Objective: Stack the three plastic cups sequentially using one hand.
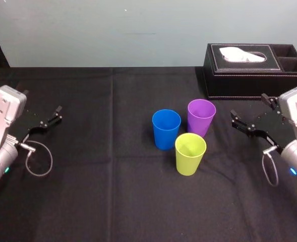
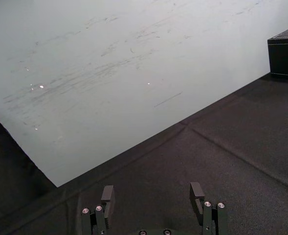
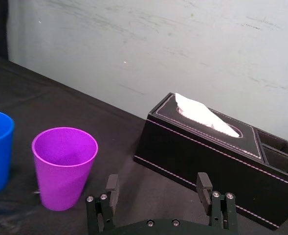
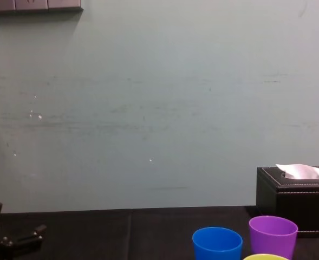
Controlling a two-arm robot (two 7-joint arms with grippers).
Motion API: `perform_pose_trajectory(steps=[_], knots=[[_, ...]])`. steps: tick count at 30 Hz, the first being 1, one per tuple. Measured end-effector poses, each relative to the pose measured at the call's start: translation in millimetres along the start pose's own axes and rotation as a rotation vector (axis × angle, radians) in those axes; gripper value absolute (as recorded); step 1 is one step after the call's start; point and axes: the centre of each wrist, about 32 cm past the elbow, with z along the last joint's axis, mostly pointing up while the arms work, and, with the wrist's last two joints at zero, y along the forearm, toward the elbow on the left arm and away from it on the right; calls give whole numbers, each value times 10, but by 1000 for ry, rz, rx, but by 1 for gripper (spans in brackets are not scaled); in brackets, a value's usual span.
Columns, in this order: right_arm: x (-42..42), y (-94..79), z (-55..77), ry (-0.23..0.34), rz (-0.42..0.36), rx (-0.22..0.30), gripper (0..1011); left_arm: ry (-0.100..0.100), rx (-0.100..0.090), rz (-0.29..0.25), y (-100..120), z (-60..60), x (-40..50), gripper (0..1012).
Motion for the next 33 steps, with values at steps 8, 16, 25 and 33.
perform_pose_trajectory(steps=[8, 16, 25, 33], knots=[[18, -225, 33, 64, 68, -13, 1003, 0, 0, 0, 0, 0, 0, 1011], [-52, -527, -20, 86, 232, -64, 1002, 0, 0, 0, 0, 0, 0, 1011], [-212, -705, -54, 116, 347, -50, 1003, 0, 0, 0, 0, 0, 0, 1011], [-342, -685, -44, 133, 388, -34, 1003, 0, 0, 0, 0, 0, 0, 1011]])
